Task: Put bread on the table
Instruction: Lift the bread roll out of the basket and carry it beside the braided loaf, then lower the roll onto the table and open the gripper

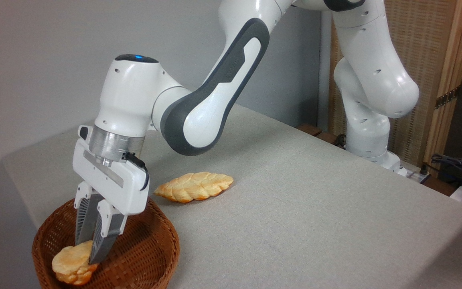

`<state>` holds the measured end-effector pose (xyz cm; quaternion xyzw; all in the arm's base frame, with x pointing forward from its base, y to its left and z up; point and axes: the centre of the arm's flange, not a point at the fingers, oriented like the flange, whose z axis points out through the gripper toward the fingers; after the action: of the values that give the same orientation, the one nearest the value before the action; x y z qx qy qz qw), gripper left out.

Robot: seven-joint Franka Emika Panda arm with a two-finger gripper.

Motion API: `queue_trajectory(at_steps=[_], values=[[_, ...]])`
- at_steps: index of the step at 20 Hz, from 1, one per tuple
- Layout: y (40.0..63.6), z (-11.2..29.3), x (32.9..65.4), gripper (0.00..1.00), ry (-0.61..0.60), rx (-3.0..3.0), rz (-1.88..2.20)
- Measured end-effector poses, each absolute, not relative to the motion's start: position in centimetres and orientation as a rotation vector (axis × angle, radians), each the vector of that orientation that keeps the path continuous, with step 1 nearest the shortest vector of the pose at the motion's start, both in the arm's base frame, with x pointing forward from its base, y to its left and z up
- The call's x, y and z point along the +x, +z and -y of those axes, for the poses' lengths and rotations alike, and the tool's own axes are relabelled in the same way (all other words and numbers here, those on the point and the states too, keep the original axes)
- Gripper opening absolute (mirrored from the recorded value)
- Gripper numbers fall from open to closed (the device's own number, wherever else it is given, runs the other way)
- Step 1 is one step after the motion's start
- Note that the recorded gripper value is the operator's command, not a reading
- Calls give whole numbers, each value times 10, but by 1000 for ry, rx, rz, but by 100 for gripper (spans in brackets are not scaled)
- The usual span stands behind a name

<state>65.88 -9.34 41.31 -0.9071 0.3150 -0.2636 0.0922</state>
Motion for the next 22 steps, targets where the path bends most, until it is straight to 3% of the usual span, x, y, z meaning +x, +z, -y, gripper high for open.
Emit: queue_trajectory(at_steps=[4,10,13,17,18,19,20,22], values=[[451,90,651,48,-788,-2706,-925],[509,78,605,48,-540,-2828,-930],[516,73,575,51,-403,-2881,-946],[505,68,533,51,-222,-2923,-1001],[500,66,523,55,-177,-2927,-1027],[496,64,514,70,-141,-2929,-1051],[493,63,506,98,-115,-2931,-1068],[487,62,498,100,-87,-2936,-1080]])
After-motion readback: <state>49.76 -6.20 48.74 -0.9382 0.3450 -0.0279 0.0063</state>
